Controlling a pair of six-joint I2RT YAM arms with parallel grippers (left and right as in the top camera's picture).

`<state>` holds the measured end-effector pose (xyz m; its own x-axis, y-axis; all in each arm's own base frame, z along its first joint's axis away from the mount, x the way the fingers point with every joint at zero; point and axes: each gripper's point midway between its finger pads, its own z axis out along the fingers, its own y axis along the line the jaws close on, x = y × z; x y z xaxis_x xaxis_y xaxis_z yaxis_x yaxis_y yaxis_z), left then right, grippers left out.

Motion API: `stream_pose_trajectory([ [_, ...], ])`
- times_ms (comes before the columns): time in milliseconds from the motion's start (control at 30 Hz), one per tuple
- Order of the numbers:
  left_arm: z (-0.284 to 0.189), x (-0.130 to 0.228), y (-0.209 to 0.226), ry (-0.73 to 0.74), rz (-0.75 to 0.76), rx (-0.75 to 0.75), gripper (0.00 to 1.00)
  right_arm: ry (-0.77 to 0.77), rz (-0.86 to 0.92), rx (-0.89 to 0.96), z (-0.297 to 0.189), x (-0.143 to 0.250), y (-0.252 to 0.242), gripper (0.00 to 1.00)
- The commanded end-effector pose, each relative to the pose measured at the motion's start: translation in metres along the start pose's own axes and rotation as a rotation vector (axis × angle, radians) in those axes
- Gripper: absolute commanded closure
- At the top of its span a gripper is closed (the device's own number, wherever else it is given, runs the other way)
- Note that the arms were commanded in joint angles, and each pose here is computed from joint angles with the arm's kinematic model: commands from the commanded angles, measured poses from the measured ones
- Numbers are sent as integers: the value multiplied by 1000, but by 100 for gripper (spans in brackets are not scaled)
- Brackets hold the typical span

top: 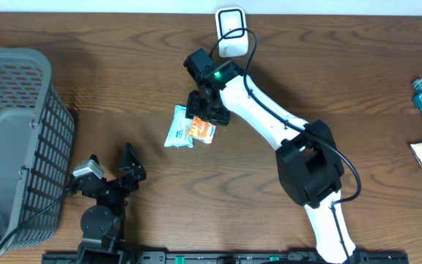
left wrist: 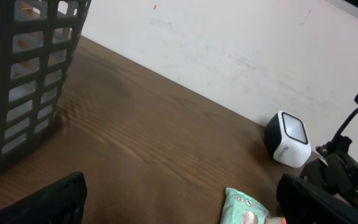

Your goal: Scan the item barcode

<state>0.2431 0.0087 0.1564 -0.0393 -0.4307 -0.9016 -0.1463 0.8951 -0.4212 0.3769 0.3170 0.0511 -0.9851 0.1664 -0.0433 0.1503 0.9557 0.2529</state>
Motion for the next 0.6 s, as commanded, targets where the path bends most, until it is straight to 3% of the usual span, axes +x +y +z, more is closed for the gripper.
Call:
stream_pose_trajectory([
  [0, 1, 15, 9, 41, 5, -32, 2, -40, 48, 19, -9, 1, -2, 34],
  [367, 1, 15, 9, 41, 5, -32, 2, -5, 122, 21, 15, 12, -13, 44],
  [433, 1, 15, 9, 41, 5, -32, 2, -4, 122, 25, 16, 12, -14, 51],
  [567, 1, 15, 9, 41, 5, -32, 2, -6, 121, 23, 16, 12, -14, 76],
])
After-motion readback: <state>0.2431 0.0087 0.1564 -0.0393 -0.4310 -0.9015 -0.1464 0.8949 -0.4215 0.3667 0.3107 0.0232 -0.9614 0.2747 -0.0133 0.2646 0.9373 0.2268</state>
